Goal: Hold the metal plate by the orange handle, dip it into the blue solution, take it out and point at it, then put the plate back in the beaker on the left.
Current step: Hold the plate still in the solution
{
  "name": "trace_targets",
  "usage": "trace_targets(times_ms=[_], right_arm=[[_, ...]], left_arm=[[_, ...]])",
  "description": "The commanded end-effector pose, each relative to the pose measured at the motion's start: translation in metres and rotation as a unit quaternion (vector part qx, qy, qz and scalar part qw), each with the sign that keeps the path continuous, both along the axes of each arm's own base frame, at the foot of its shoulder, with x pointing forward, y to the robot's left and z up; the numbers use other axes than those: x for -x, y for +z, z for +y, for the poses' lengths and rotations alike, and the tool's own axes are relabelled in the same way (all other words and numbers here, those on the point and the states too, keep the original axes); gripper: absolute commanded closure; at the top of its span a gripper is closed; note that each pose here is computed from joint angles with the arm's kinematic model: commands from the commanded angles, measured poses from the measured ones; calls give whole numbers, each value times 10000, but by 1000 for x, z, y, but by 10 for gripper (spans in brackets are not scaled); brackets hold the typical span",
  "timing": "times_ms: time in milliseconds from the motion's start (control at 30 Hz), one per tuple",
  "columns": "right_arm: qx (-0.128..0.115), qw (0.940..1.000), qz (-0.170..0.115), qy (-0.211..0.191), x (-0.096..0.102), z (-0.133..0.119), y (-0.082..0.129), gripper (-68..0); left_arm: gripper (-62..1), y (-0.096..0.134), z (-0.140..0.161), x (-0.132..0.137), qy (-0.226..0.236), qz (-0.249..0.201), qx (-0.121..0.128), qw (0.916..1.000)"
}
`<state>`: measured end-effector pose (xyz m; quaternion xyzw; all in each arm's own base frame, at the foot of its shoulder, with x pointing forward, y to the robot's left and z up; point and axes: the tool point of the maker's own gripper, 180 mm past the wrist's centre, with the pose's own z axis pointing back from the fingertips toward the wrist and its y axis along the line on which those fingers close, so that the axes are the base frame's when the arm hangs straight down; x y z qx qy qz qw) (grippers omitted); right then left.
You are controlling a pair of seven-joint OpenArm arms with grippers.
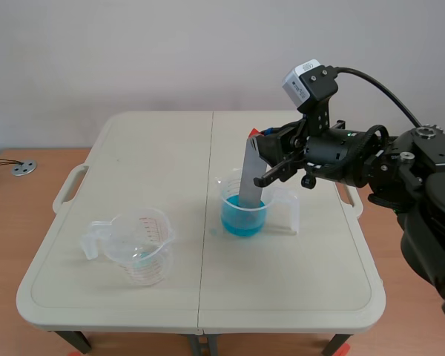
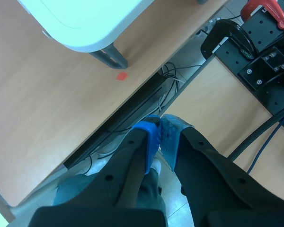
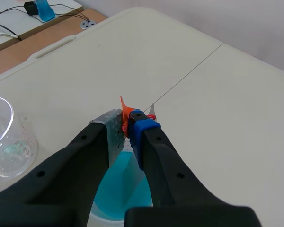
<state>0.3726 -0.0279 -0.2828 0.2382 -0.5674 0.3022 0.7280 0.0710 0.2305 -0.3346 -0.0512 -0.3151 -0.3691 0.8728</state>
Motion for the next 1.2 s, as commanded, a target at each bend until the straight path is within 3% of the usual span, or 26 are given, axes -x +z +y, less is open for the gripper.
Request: trace_targets(times_ms=[0,1167], right_arm=[[8,10000,-46,62,-2,2,4,-13],[-15,10000,-60,57,-3,2,6,-13]], left_arm=[[-12,2,-4,-2,8,-63,99,9999],[-12,1,-3,-2,12,-19,54,10000]])
